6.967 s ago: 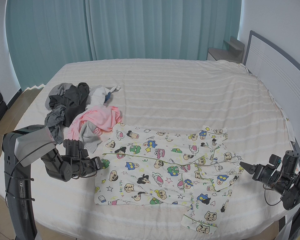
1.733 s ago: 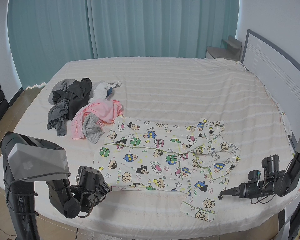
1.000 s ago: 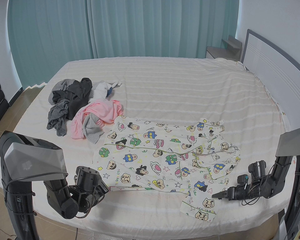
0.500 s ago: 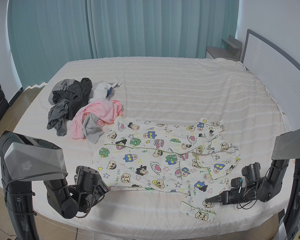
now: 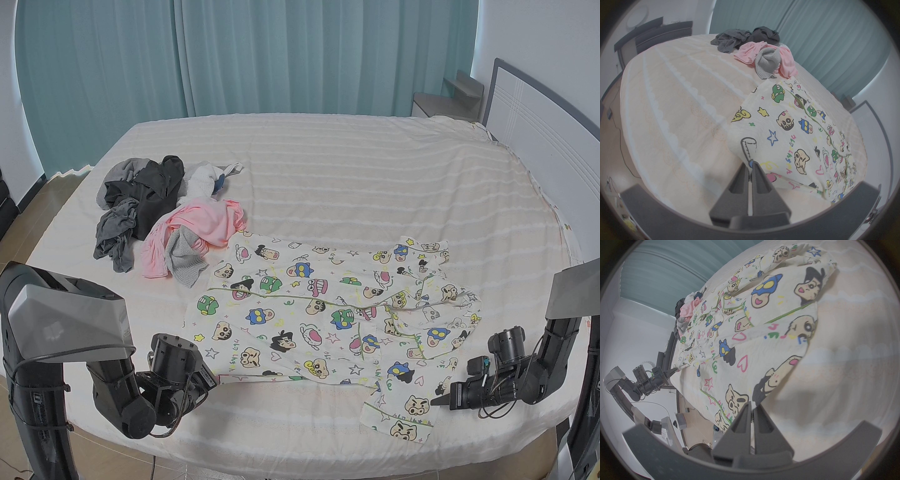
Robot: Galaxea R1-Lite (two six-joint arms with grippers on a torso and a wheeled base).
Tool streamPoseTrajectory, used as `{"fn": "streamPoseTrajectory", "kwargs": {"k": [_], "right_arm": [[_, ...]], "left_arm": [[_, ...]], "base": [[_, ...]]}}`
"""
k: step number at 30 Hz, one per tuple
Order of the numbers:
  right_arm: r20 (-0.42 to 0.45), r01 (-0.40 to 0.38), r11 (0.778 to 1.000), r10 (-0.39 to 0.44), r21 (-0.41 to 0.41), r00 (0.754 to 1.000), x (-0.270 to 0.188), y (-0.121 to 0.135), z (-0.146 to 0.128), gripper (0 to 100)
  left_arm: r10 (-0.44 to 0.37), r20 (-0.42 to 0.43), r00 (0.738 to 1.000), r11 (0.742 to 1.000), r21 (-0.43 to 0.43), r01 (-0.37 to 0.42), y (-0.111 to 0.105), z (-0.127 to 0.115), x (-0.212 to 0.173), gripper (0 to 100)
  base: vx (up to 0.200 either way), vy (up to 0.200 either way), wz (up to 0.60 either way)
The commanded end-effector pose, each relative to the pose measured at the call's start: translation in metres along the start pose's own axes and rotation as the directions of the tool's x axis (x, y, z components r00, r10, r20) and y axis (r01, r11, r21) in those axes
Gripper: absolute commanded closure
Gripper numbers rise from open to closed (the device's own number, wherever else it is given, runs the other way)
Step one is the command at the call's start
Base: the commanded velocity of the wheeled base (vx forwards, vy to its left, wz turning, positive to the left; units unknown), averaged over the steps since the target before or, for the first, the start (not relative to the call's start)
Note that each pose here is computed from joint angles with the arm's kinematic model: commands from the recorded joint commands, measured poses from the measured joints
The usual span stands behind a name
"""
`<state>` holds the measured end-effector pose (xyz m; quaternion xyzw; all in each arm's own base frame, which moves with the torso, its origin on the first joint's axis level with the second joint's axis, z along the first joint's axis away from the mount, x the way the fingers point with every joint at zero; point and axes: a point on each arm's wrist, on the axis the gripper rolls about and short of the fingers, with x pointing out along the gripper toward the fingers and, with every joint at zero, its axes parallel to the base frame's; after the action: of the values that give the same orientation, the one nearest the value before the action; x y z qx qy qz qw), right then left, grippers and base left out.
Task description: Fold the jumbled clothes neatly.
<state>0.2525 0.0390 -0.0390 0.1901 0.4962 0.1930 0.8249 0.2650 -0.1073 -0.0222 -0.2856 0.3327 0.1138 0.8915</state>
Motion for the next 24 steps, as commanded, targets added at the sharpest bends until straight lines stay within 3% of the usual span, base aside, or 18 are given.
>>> {"fn": "streamPoseTrajectory", "kwargs": {"k": [1, 10, 17, 24], "right_arm": [[0.035, 0.014, 1.0, -0.014, 0.01, 0.999, -0.011, -0.006, 0.003, 100], [0.008, 0.022, 1.0, -0.022, 0.007, 1.0, -0.027, -0.017, -0.012, 100], [-0.022, 0.019, 1.0, -0.019, -0.011, 1.0, -0.033, -0.015, -0.024, 100], [-0.012, 0.009, 1.0, -0.01, -0.026, 1.0, -0.031, -0.016, -0.021, 100]], "left_arm": [[0.023, -0.011, 1.0, 0.999, 0.046, -0.022, 0.006, -0.002, -0.002, 100], [0.033, -0.016, 0.999, 0.996, 0.081, -0.031, 0.01, -0.003, -0.005, 100], [0.06, -0.037, 0.998, 0.985, 0.164, -0.053, 0.018, -0.006, -0.008, 100], [0.068, -0.033, 0.997, 0.985, 0.163, -0.061, 0.019, -0.005, -0.005, 100]], "base": [[0.0, 0.0, 0.0], [0.0, 0.0, 0.0], [0.0, 0.0, 0.0], [0.0, 0.0, 0.0]]}}
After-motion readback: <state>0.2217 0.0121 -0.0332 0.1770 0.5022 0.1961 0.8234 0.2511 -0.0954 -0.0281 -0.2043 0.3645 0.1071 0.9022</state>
